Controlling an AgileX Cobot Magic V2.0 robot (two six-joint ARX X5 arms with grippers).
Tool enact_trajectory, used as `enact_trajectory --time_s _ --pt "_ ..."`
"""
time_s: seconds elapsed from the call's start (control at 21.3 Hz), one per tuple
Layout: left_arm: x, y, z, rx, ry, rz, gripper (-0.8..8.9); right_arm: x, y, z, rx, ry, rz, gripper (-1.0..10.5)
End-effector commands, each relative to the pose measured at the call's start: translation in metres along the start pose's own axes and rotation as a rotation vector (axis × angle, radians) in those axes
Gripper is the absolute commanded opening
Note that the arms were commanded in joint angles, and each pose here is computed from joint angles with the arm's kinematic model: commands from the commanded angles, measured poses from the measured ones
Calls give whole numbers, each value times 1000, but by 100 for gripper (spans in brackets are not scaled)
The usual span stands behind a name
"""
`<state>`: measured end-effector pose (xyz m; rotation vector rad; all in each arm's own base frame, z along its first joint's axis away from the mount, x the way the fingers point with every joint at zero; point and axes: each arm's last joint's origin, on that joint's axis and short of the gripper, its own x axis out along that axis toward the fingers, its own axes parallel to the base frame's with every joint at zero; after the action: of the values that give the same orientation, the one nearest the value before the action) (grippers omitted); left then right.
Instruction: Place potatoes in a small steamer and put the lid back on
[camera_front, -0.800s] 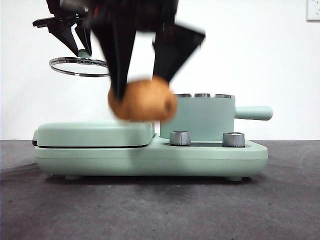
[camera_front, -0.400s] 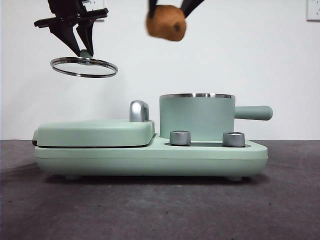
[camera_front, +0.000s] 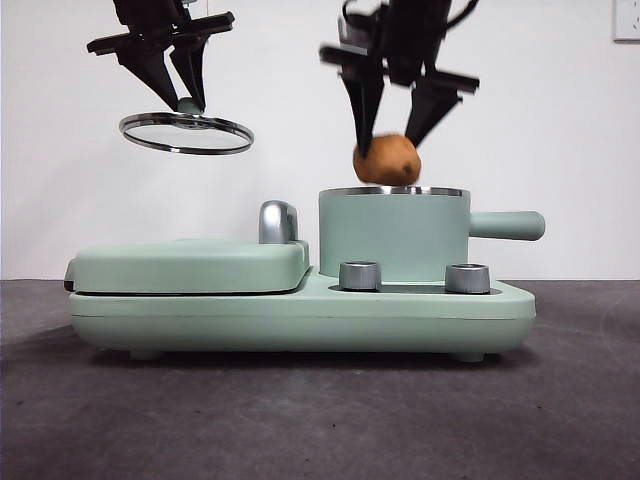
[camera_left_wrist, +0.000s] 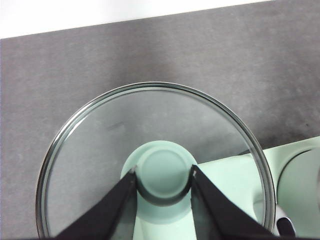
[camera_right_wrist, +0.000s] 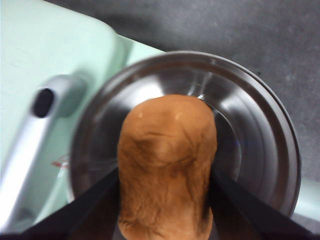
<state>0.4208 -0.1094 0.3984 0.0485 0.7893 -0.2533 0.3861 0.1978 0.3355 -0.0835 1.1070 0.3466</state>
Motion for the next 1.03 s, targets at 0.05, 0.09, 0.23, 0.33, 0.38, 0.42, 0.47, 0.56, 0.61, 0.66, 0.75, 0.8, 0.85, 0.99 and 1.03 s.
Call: enact_trajectory --time_s 0.05,0.09,0.23,0.33,0.38,0.42,0.47,0.56,0.61,0.66,0.75,0.8,0.85,0.99,1.03 --pt "-8 -6 7 13 -59 -13 6 10 -2 5 -21 0 -2 214" --pt "-8 -7 7 14 -59 -15 6 15 -3 6 -18 12 -4 215" --pt "-8 -9 7 19 -59 -19 6 27 -6 5 -13 52 -11 215" --pt "-8 -11 7 21 -59 -21 6 32 -6 5 -18 60 -12 215" --pt "-8 -11 6 22 -58 -21 6 36 -6 5 -19 66 -13 215" --pt "-8 -12 6 22 -58 -23 6 38 -7 4 -19 75 -14 215" --pt "-8 -12 6 23 -58 -23 6 42 -8 4 -15 83 -17 218" --pt "-8 -14 6 26 -56 -26 6 48 -9 3 -14 105 -20 243" --pt "-8 -14 6 27 -52 -28 6 50 -9 2 -13 113 -19 259" --pt "-8 -16 5 30 -48 -31 6 51 -9 2 -12 120 -10 283" --pt "-8 -19 4 34 -42 -34 6 52 -8 2 -10 127 4 326" --pt "-8 -20 4 35 -41 -36 6 52 -8 2 -11 127 3 361" --pt "-8 -21 4 37 -42 -37 6 52 -8 2 -11 126 3 386" --pt "-8 -21 4 37 -41 -37 6 46 -9 0 -10 135 1 392" --pt "-8 -21 4 37 -40 -37 6 39 -8 0 -10 128 1 392"
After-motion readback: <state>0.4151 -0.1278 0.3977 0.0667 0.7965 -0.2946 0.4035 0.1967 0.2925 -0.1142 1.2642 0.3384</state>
